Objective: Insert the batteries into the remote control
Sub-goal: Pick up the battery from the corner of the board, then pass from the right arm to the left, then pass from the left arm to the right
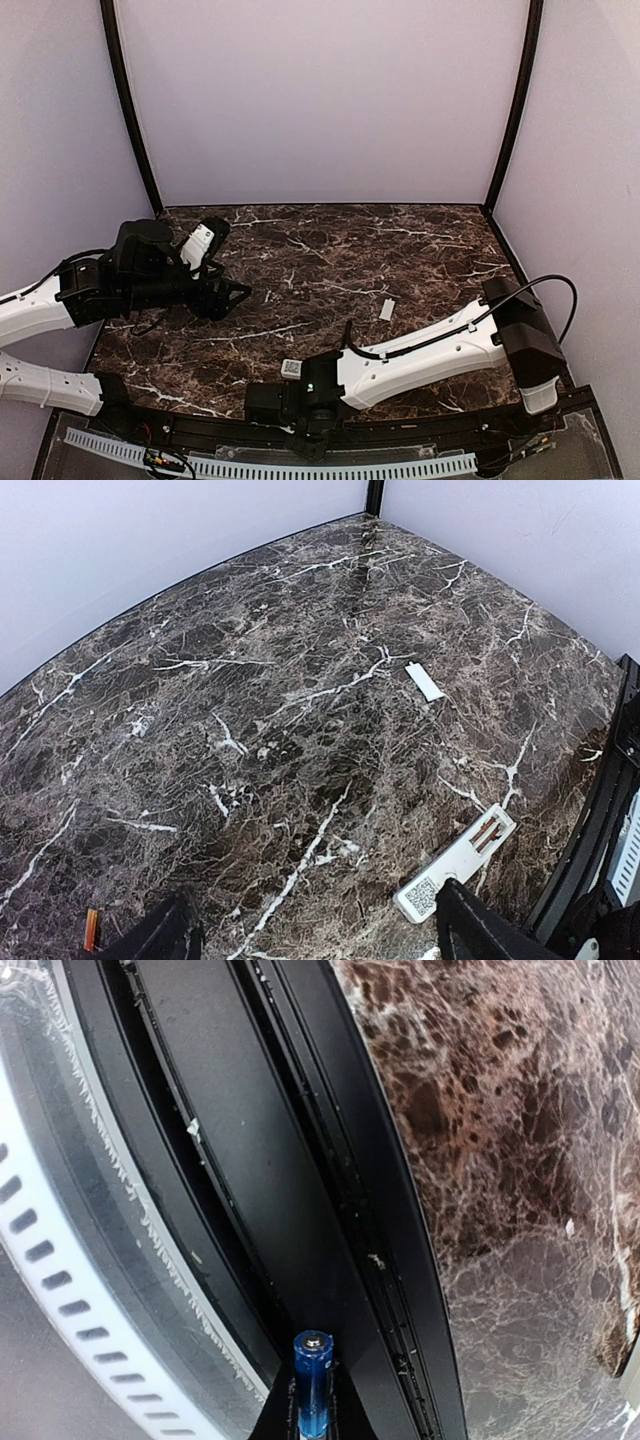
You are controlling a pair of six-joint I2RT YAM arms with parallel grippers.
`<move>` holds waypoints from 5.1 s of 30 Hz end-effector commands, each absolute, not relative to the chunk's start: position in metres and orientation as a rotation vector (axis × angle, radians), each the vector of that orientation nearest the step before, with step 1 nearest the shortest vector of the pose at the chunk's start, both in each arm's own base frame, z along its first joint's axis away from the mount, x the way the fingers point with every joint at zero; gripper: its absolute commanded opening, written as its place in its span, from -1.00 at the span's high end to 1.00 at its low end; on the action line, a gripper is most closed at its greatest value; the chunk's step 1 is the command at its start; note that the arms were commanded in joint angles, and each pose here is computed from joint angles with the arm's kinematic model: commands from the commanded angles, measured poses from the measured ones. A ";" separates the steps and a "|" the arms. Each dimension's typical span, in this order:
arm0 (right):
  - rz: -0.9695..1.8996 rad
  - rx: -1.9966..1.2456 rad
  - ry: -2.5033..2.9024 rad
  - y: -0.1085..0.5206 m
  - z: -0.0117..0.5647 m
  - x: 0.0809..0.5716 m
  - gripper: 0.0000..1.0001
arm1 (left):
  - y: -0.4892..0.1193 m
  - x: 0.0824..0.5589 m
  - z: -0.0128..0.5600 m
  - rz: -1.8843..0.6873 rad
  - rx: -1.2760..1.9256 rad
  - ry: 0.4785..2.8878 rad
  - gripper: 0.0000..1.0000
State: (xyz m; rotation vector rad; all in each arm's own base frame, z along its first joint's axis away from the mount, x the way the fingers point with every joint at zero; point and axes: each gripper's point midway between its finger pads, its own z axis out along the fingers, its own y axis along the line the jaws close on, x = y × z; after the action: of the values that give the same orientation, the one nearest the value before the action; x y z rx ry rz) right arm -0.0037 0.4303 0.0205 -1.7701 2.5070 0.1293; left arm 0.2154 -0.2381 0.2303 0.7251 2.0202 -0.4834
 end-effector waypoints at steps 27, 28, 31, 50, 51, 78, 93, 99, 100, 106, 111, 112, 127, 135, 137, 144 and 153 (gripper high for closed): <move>1.181 -0.441 1.615 0.449 0.386 0.197 1.00 | -0.328 0.166 0.350 -0.979 0.848 1.390 -0.53; 1.192 -0.437 1.593 0.449 0.391 0.196 1.00 | -0.331 0.168 0.352 -0.979 0.844 1.380 -0.49; 1.227 -0.452 1.557 0.449 0.400 0.192 1.00 | -0.334 0.172 0.360 -0.961 0.838 1.368 -0.32; 1.273 -0.528 1.548 0.463 0.397 0.174 1.00 | -0.319 0.196 0.370 -0.819 0.729 1.391 0.44; 1.274 -0.528 1.547 0.464 0.397 0.174 1.00 | -0.318 0.196 0.371 -0.816 0.728 1.388 0.49; 1.247 -0.561 1.580 0.464 0.381 0.173 1.00 | -0.329 0.194 0.363 -0.757 0.843 1.371 0.59; 1.190 -0.619 1.635 0.459 0.371 0.170 1.00 | -0.327 0.193 0.356 -0.708 0.895 1.385 0.72; 1.186 -0.653 1.648 0.458 0.369 0.166 1.00 | -0.330 0.188 0.351 -0.712 0.948 1.378 0.97; 1.180 -0.663 1.653 0.457 0.369 0.165 1.00 | -0.330 0.187 0.350 -0.713 0.954 1.378 0.99; 1.164 -0.735 1.682 0.443 0.376 0.164 0.19 | -0.329 0.182 0.343 -0.698 1.012 1.379 1.00; 1.170 -0.865 1.817 0.418 0.373 0.166 -0.86 | -0.327 0.164 0.322 -0.617 1.214 1.363 1.00; 1.168 -0.891 1.854 0.415 0.371 0.166 -0.94 | -0.328 0.163 0.317 -0.578 1.260 1.348 1.00; 1.228 -0.943 2.215 0.406 0.327 0.147 -0.26 | -0.351 0.169 0.287 -0.412 1.446 1.356 1.00; 1.291 -0.883 2.191 0.416 0.312 0.151 0.13 | -0.354 0.168 0.284 -0.414 1.451 1.359 1.00; 1.309 -0.879 2.182 0.418 0.310 0.151 0.19 | -0.354 0.167 0.284 -0.415 1.454 1.356 1.00; 1.371 -0.918 2.146 0.428 0.315 0.147 0.44 | -0.354 0.165 0.284 -0.410 1.464 1.351 1.00; 1.358 -0.924 2.179 0.425 0.306 0.145 0.81 | -0.353 0.164 0.286 -0.412 1.462 1.347 1.00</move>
State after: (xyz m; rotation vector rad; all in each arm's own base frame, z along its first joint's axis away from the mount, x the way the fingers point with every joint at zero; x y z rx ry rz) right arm 0.1451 0.4232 0.3023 -0.9220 2.1987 1.3307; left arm 0.1662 -0.3546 0.2746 1.4641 1.3641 -0.4152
